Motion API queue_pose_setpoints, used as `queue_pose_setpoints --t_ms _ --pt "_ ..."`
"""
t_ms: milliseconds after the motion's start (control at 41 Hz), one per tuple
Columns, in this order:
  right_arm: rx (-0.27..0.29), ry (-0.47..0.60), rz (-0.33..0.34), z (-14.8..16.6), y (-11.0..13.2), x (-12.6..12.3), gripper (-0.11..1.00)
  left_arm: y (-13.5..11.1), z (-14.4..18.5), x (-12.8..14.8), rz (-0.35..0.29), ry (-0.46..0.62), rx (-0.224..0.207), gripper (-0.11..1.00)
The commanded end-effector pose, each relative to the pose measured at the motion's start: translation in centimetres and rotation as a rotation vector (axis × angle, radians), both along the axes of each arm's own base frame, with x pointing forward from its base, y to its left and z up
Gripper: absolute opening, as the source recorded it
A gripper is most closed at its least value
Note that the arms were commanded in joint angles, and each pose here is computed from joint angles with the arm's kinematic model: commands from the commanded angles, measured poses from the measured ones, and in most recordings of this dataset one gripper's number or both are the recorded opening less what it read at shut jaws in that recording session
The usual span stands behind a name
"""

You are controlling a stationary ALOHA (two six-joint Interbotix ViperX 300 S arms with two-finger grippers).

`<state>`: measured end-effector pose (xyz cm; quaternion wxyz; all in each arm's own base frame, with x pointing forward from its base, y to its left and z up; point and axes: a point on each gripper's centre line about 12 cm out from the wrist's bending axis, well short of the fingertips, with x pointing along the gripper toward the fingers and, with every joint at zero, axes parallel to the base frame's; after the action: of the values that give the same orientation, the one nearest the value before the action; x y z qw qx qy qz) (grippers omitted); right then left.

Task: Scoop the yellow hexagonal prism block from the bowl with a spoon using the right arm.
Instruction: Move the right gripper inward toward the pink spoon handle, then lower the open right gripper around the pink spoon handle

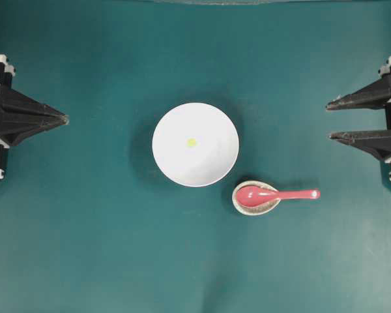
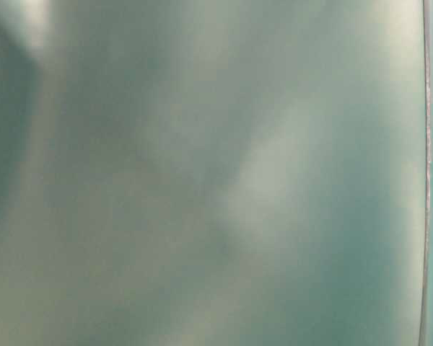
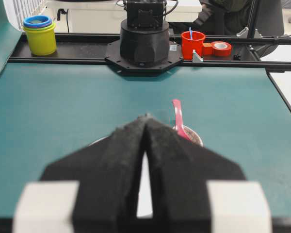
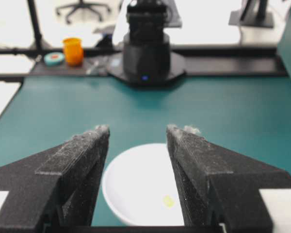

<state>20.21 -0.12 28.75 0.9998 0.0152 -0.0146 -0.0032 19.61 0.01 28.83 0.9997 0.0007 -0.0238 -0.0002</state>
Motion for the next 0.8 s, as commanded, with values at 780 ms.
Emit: queue_pose_setpoints --t_ms 780 --pt "0.085 0.233 -0.003 -7.7 0.4 4.1 0.54 0.0 0.5 0.3 -0.001 0.002 0.001 0.00"
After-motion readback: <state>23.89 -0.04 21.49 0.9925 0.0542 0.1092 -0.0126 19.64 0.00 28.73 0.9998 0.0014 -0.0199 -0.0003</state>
